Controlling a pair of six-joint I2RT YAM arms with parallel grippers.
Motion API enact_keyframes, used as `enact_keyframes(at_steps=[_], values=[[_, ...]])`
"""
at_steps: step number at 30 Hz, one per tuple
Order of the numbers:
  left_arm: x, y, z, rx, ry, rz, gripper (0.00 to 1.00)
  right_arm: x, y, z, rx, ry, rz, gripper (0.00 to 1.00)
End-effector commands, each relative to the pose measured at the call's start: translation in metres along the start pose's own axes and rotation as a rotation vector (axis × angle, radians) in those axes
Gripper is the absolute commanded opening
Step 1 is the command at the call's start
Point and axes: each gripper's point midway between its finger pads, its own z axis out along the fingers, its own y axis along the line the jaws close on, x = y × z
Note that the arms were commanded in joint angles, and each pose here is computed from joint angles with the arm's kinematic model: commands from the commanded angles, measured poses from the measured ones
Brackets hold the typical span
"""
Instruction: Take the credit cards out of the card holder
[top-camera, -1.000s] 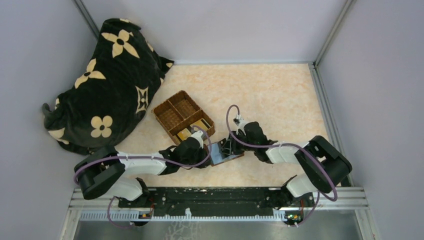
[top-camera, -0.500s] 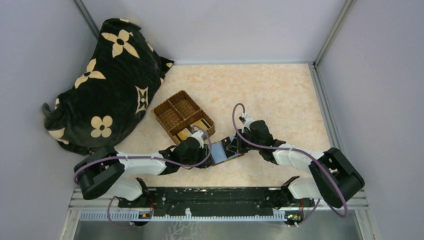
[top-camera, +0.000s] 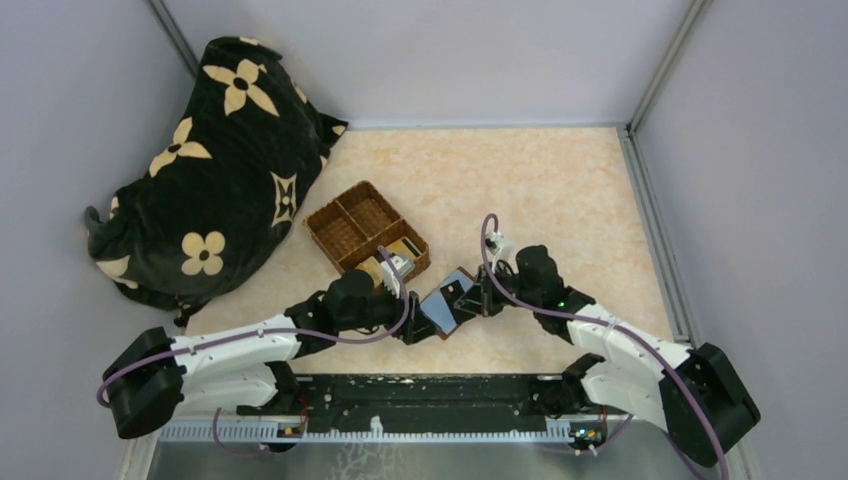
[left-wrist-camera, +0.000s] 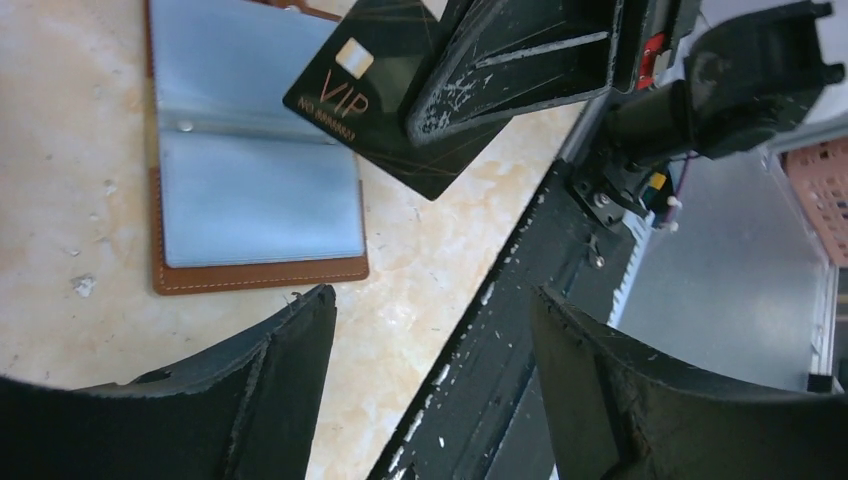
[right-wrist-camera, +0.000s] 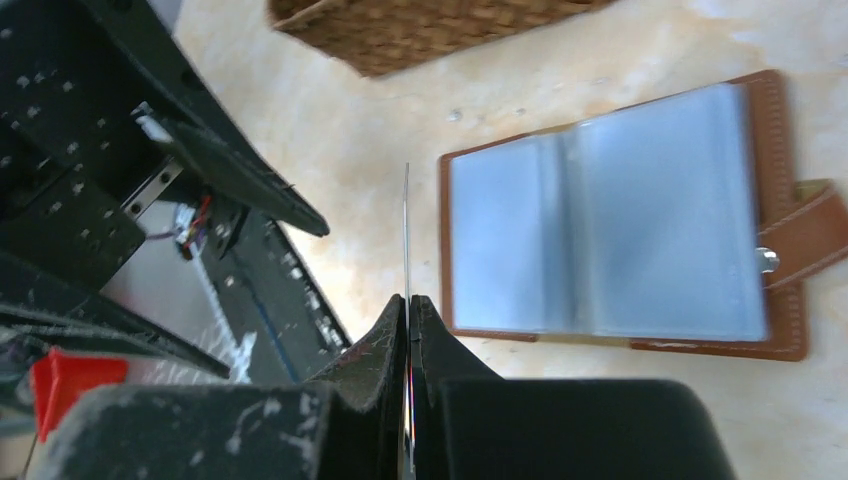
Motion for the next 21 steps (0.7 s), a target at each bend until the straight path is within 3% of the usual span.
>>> enact_keyframes(at_steps=[1,6,17,21], values=[[0.002,-0.021,-0.010,0.124,0.030,0.092,0.76,0.002,0.045,-0.017,-0.242,-0.004,-0.076,0.00],[0.001,-0.026,-0.013,0.160,0.005,0.113,0.76,0.010,0.091,-0.035,-0.522,0.004,-0.091,0.00],[-0.011,-0.038,-0.025,0.202,-0.040,0.149,0.74,0.028,0.094,-0.026,-0.512,0.088,-0.118,0.00],[-0.009,-0.044,-0.026,0.244,-0.031,0.149,0.67,0.034,0.096,-0.023,-0.512,0.104,-0.123,0.00]])
